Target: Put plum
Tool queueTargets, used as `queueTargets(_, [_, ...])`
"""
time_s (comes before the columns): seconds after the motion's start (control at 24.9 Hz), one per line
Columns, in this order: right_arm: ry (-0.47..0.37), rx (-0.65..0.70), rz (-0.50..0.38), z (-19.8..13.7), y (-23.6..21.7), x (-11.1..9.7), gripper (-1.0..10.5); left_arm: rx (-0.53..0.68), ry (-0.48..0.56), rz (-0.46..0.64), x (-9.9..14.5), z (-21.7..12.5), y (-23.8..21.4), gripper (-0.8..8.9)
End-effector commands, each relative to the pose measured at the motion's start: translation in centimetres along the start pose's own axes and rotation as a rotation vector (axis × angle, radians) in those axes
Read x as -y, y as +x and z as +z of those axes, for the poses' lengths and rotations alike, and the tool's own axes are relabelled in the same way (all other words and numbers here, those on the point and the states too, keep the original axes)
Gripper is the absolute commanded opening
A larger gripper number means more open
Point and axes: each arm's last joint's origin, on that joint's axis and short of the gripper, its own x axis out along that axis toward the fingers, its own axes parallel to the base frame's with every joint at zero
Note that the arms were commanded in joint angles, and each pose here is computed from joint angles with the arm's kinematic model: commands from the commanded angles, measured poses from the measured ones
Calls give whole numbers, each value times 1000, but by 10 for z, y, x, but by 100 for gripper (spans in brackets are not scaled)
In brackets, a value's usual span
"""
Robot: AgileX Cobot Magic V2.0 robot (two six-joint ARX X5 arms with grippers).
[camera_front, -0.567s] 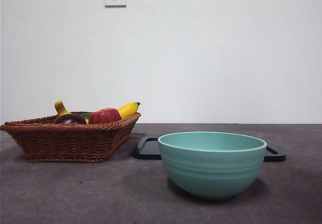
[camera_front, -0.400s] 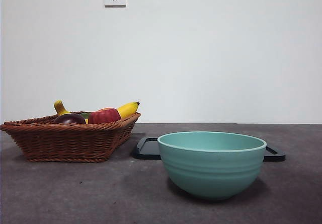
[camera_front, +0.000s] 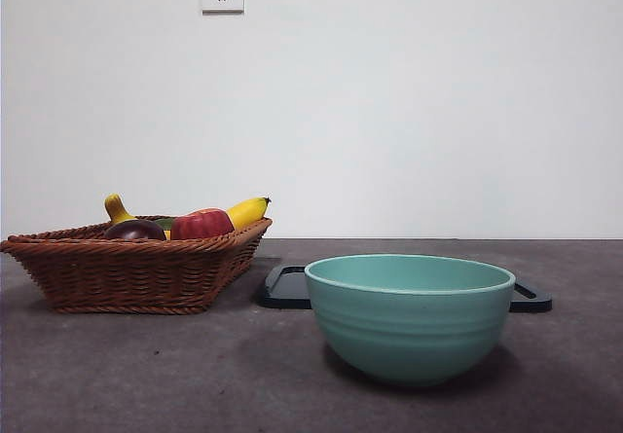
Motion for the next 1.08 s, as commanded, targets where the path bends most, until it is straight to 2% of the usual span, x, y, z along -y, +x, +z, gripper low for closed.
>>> queueTargets(0.04, [-56, -48, 29, 17, -1, -7, 5, -43, 95, -24, 7, 16, -3, 9])
queueTargets(0.2, [-92, -189, 102, 39, 4, -15, 5, -184, 149, -105, 16, 31, 3, 9])
queueTargets(0.48, [-118, -374, 214, 66, 17, -26, 5, -396, 162, -256, 26, 51, 22, 9])
queueTargets(0.72, [-138, -555, 318, 74, 31, -37, 5, -537, 211, -310, 35, 64, 35, 9])
queueTargets(0.88, [-158, -694, 379, 67, 43, -43, 5, -580, 223, -338, 40, 66, 41, 9])
queueTargets(1.04, [-162, -719, 400, 65, 49, -45, 6, -594, 224, -340, 40, 64, 41, 15])
queueTargets(1.08, [-161, -720, 399, 65, 49, -45, 30, -595, 223, -339, 40, 64, 41, 73])
